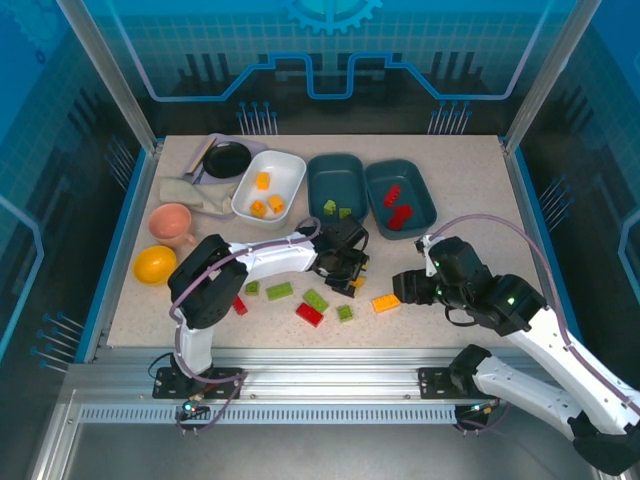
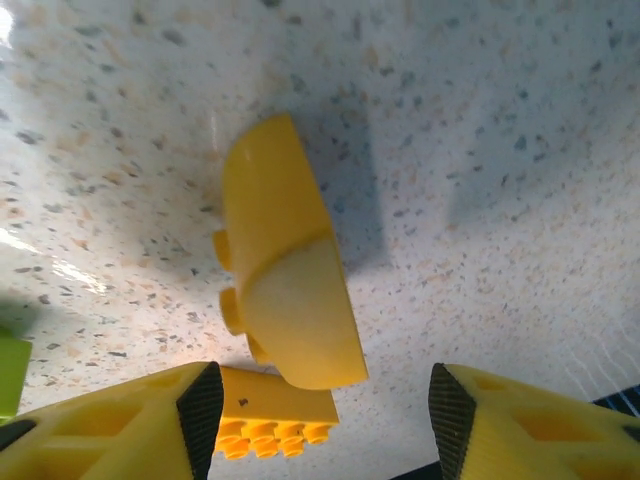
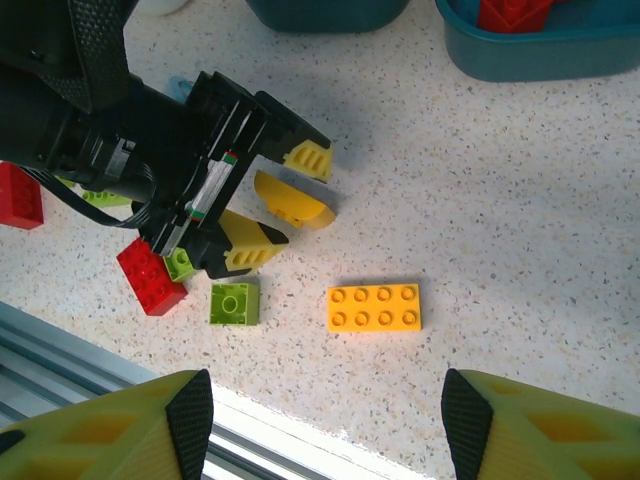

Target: Sort the legos into containers by color

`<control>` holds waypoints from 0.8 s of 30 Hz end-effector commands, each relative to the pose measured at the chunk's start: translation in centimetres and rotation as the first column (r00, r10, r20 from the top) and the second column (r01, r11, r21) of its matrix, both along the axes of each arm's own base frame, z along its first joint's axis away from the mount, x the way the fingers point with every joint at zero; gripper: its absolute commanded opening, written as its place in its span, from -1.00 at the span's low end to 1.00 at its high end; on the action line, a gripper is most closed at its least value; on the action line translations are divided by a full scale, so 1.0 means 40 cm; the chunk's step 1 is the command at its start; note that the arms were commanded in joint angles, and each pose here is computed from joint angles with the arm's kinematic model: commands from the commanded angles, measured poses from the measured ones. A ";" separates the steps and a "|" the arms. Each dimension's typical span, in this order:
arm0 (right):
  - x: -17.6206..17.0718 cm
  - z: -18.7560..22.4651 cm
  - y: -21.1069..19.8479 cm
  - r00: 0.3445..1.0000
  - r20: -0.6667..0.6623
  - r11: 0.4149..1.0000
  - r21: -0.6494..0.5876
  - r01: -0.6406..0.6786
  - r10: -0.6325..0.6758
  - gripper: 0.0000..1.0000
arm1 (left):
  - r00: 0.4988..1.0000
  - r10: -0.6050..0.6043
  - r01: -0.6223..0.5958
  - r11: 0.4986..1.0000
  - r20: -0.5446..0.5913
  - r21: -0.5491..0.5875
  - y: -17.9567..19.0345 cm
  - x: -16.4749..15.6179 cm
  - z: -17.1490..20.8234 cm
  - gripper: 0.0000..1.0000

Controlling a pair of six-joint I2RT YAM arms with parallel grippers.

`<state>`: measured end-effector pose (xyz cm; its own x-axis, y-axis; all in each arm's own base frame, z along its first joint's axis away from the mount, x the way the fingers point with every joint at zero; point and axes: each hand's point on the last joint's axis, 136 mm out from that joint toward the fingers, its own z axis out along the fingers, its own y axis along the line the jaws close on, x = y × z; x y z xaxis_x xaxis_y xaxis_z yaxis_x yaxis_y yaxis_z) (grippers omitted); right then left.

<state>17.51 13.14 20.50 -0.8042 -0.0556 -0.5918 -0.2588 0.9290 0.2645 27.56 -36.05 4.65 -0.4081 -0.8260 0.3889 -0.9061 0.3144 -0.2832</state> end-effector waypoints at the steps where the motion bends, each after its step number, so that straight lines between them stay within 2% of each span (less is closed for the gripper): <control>1: -0.015 -0.014 -0.009 1.000 -0.017 1.000 -0.020 -0.005 0.004 0.30 | 0.999 0.036 -0.032 0.995 -0.035 0.093 0.033 -0.014 -0.034 0.11; 7: -0.010 -0.016 0.003 1.000 -0.022 1.000 -0.018 -0.021 0.020 0.30 | 0.998 0.042 -0.037 0.993 -0.040 0.115 0.043 -0.017 -0.071 -0.06; 11: -0.008 -0.015 0.007 0.999 -0.023 1.000 -0.018 -0.026 0.025 0.30 | 0.999 0.039 -0.038 0.991 0.000 0.126 0.047 0.001 -0.077 -0.34; 14: -0.007 -0.012 0.011 0.999 -0.020 0.999 -0.014 -0.034 0.033 0.29 | 0.998 0.025 -0.031 0.990 0.050 0.138 0.059 0.014 -0.049 -0.52; 16: -0.006 -0.011 0.021 0.999 -0.020 0.999 -0.003 -0.047 0.047 0.29 | 0.995 0.004 -0.018 0.989 0.097 0.149 0.073 0.026 -0.008 -0.54; 20: 0.006 -0.006 0.076 0.993 -0.017 0.992 0.060 -0.112 0.113 0.29 | 0.983 -0.081 0.043 0.975 0.166 0.217 0.161 0.060 0.089 -0.54; 24: 0.032 0.012 0.153 0.983 0.004 0.972 0.147 -0.182 0.183 0.29 | 0.964 -0.136 0.061 0.949 0.227 0.309 0.301 0.119 0.159 -0.54</control>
